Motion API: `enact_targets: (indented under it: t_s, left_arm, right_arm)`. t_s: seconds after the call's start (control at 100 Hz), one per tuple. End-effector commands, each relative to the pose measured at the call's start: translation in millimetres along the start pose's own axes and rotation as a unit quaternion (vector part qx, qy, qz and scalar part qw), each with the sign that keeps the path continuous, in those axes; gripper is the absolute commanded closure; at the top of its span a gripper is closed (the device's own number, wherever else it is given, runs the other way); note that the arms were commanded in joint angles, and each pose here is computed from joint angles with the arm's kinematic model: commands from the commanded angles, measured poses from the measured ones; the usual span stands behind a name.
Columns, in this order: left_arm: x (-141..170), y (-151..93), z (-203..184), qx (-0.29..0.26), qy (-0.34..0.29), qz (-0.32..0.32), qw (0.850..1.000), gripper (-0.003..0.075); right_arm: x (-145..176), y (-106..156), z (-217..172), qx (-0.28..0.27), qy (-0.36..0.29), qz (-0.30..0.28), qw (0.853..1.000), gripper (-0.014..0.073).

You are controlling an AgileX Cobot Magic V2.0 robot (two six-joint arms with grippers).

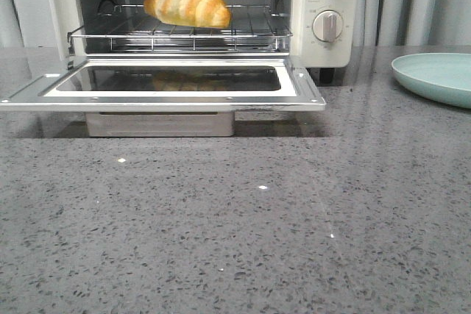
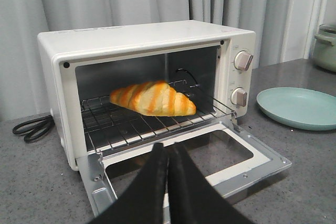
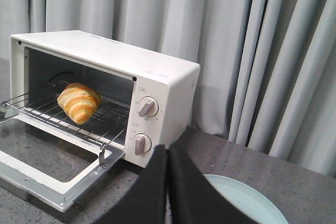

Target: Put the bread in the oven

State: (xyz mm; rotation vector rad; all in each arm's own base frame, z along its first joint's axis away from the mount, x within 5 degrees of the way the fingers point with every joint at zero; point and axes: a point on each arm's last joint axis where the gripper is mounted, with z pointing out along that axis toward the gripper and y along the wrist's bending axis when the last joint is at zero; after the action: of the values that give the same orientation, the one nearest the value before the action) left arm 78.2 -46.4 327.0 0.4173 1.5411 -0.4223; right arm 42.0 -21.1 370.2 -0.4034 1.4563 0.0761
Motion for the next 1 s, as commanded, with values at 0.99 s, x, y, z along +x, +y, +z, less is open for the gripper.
enact_targets:
  t_s: [0.99]
  left_arm:
    - [142.2,22.2,-39.5,-0.212,0.057,-0.055,0.974,0.0742]
  right_arm:
    - [-10.8,-0.5,0.7,0.001,-0.034,-0.017,0.999,0.0643]
